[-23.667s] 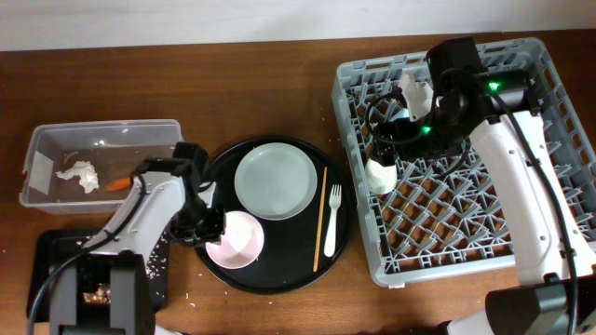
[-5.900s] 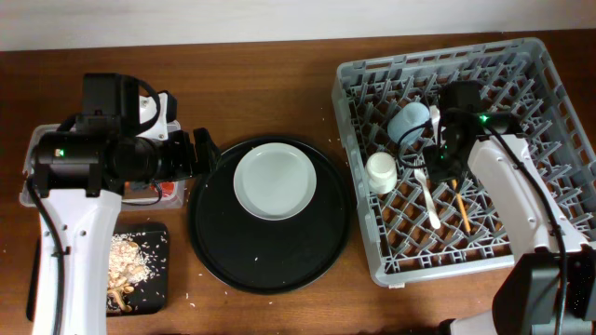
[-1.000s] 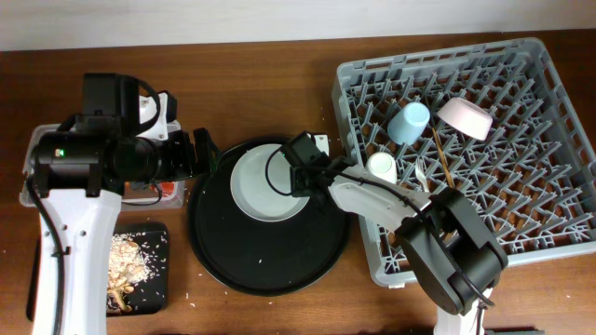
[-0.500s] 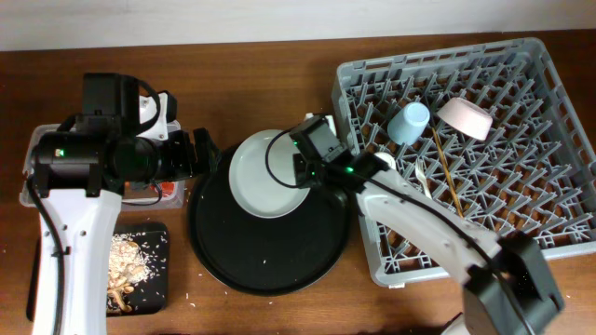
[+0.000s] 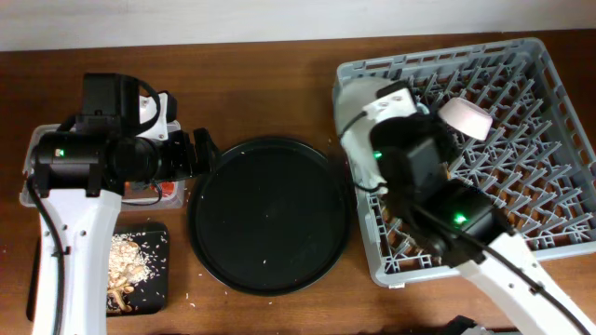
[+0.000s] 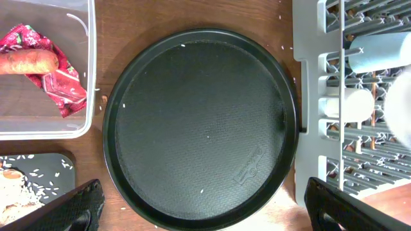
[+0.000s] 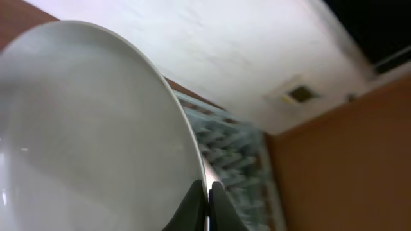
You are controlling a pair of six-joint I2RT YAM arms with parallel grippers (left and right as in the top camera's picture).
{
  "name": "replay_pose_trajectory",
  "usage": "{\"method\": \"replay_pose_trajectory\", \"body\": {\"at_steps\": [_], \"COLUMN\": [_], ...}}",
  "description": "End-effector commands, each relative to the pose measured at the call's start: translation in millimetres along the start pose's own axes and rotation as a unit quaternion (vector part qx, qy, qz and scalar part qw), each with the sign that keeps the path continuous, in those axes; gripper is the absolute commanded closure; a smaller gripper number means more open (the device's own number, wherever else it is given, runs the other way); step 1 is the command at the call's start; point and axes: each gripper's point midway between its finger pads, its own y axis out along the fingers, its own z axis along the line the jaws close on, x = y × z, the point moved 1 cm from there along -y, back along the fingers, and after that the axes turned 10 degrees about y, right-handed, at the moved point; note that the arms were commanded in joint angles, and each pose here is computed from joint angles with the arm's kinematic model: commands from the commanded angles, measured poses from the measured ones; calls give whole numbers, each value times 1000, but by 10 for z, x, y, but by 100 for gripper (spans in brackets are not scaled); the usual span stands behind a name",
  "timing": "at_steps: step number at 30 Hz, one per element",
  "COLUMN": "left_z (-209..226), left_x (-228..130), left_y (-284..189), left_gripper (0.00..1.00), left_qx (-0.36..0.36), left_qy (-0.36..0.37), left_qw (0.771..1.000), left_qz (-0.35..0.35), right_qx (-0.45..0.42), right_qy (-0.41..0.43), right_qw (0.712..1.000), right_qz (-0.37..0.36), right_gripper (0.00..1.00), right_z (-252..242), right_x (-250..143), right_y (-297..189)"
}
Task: Sort waste into correct bins and load items into the dishwasher rack
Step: 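Lift the white plate and carry it into the rack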
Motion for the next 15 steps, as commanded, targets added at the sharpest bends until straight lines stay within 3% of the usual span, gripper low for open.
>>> {"method": "replay_pose_trajectory", "body": {"at_steps": [1, 7, 15], "left_z": [-8, -8, -8], "left_x": [42, 42, 42], "left_y": [-78, -78, -78], "left_gripper": [1, 1, 1], "left_qx": [2, 2, 2], "left_qy": [9, 9, 9], "left_qw": [1000, 1000, 1000], "left_qz": [-15, -15, -15], "right_qx": [-82, -137, -59], "right_qy": [-80, -68, -100], "right_qw": [992, 972, 962], "right_qz": [47, 177, 247], "right_gripper": [96, 96, 96], "right_z": [-518, -1090, -678], "right_x": [-150, -777, -1166], "right_y": [104, 554, 1081]}}
